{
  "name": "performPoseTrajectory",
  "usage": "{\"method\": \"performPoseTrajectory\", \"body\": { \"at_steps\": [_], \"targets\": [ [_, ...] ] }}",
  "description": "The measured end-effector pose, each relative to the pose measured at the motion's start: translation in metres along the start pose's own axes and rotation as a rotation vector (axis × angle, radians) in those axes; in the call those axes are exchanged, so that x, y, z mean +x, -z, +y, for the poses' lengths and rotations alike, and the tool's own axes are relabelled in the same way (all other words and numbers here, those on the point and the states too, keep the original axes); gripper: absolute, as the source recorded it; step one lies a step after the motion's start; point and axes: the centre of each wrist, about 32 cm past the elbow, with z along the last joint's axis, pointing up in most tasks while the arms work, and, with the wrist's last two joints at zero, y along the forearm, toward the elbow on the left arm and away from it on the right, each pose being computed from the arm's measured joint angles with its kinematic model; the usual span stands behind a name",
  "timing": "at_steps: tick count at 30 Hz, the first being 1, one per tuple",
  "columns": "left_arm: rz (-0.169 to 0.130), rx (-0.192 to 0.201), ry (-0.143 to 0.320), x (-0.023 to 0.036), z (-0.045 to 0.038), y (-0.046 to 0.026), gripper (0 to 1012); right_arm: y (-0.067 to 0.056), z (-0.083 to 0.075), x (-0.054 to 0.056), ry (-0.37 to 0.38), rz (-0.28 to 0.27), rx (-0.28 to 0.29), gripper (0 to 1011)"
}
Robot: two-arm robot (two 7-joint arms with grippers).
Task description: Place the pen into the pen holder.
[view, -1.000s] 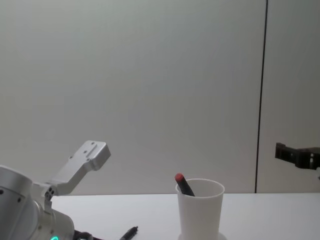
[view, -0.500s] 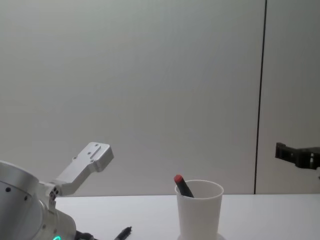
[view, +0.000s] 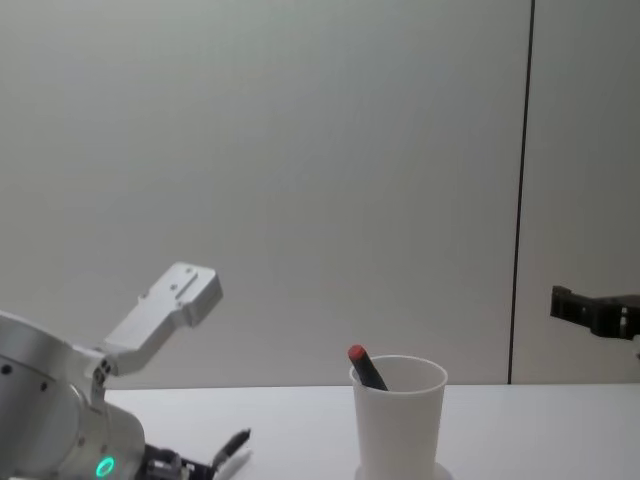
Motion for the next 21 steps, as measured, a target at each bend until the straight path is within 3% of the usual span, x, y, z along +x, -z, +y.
{"method": "performPoseTrajectory", "body": {
  "at_steps": [10,13,14,21],
  "targets": [
    [-0.026,-0.125,-0.045,-0.0016,0.0177,-0.0048,137,0.000,0.000,0.000,0.000,0.000,0.000,1002],
    [-0.038,-0.178,-0.060,-0.0020,0.0246,-0.0055,136,0.000,0.000,0.000,0.000,0.000,0.000,1001],
    [-0.038,-0.178,-0.060,-0.0020,0.0246,-0.0055,137,0.000,0.000,0.000,0.000,0.000,0.000,1002],
    [-0.066,-0.289,-0.084,-0.0032,0.0371,-0.0055,136,0.000,0.000,0.000,0.000,0.000,0.000,1001]
  ]
}}
